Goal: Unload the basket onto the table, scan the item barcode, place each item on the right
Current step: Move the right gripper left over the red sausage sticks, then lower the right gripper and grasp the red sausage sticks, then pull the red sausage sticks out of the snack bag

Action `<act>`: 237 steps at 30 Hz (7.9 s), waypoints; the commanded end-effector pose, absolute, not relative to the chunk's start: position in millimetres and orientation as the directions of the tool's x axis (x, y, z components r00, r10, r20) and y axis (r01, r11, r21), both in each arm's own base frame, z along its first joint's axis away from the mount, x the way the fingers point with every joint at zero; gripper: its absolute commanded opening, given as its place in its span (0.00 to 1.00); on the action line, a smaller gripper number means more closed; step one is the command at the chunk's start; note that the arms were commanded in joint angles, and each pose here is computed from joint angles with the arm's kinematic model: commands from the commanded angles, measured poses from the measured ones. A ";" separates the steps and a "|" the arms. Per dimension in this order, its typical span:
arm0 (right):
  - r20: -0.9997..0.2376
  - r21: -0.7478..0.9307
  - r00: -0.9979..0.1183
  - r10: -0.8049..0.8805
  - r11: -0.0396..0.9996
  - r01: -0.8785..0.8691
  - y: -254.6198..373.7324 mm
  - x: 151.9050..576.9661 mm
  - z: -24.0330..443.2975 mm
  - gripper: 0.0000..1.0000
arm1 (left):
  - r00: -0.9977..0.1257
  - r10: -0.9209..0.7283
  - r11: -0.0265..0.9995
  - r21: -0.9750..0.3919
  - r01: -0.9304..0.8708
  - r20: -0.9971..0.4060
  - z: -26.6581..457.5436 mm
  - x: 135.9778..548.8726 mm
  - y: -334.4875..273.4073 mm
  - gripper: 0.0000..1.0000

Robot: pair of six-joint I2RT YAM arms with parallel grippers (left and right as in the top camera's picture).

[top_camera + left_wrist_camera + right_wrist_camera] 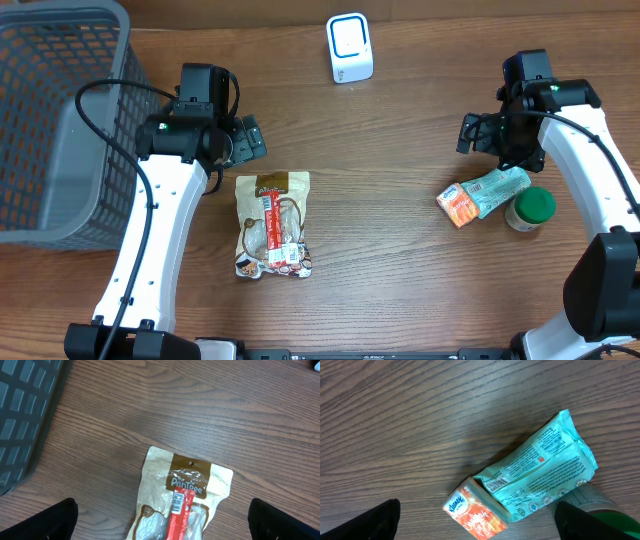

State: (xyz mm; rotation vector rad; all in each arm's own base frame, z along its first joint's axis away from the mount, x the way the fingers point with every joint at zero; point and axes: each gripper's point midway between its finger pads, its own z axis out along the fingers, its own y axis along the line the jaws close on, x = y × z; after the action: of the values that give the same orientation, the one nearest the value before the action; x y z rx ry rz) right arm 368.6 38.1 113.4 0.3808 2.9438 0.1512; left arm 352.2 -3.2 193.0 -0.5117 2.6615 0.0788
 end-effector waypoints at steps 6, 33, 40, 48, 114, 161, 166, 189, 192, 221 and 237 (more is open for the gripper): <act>-0.198 0.140 -0.943 0.267 0.960 0.242 39.4 374.8 128.7 1.00 | -0.837 -0.328 0.933 -0.010 -0.360 -0.437 198.1 353.5 -0.5 1.00; -0.136 0.567 -0.989 0.054 0.823 -0.033 212.6 353.6 153.2 0.67 | -0.838 -0.327 0.933 -0.011 -0.359 -0.437 198.1 353.5 -0.5 1.00; -0.157 0.506 -0.977 -0.147 0.837 -0.208 303.8 300.7 133.6 0.57 | -0.838 -0.327 0.933 -0.011 -0.359 -0.437 198.1 353.5 -0.5 1.00; -0.215 0.386 -0.951 -0.220 0.876 -0.290 365.1 253.9 107.4 0.41 | -0.838 -0.328 0.933 -0.011 -0.359 -0.437 198.1 353.5 -0.5 1.00; -0.207 0.375 -0.932 -0.299 0.855 -0.358 426.7 222.7 21.9 0.27 | -0.838 -0.327 0.933 -0.011 -0.359 -0.437 198.1 353.5 -0.5 1.00; -0.300 0.420 -0.907 -0.296 0.813 -0.404 400.8 220.2 123.2 0.04 | -0.838 -0.328 0.933 -0.011 -0.359 -0.437 198.1 353.5 -0.5 1.00; -0.273 0.383 -0.923 -0.273 0.849 -0.364 372.8 226.5 131.0 0.04 | -0.838 -0.327 0.933 -0.011 -0.359 -0.437 198.1 353.5 -0.5 1.00; -0.190 0.157 -0.979 -0.076 0.982 -0.107 236.7 261.5 148.5 0.04 | -0.838 -0.328 0.933 -0.011 -0.359 -0.437 198.1 353.5 -0.5 1.00; -0.230 0.188 -0.972 -0.039 0.978 -0.084 224.2 262.9 170.5 0.04 | -0.838 -0.327 0.933 -0.011 -0.359 -0.437 198.1 353.5 -0.5 1.00; -0.311 0.433 -0.898 -0.312 0.795 -0.426 245.6 211.1 187.5 0.04 | -0.838 -0.328 0.933 -0.011 -0.359 -0.437 198.1 353.5 -0.5 1.00; -0.471 0.383 -0.644 -0.602 0.518 -0.765 261.2 194.6 186.7 0.04 | -0.838 -0.327 0.933 -0.011 -0.359 -0.437 198.1 353.5 -0.5 1.00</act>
State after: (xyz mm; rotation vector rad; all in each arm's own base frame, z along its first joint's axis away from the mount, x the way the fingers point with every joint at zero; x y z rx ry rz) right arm 199.8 259.5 181.2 -0.9878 2.5940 0.8260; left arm 352.2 -3.2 193.0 -0.5117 2.6615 0.0788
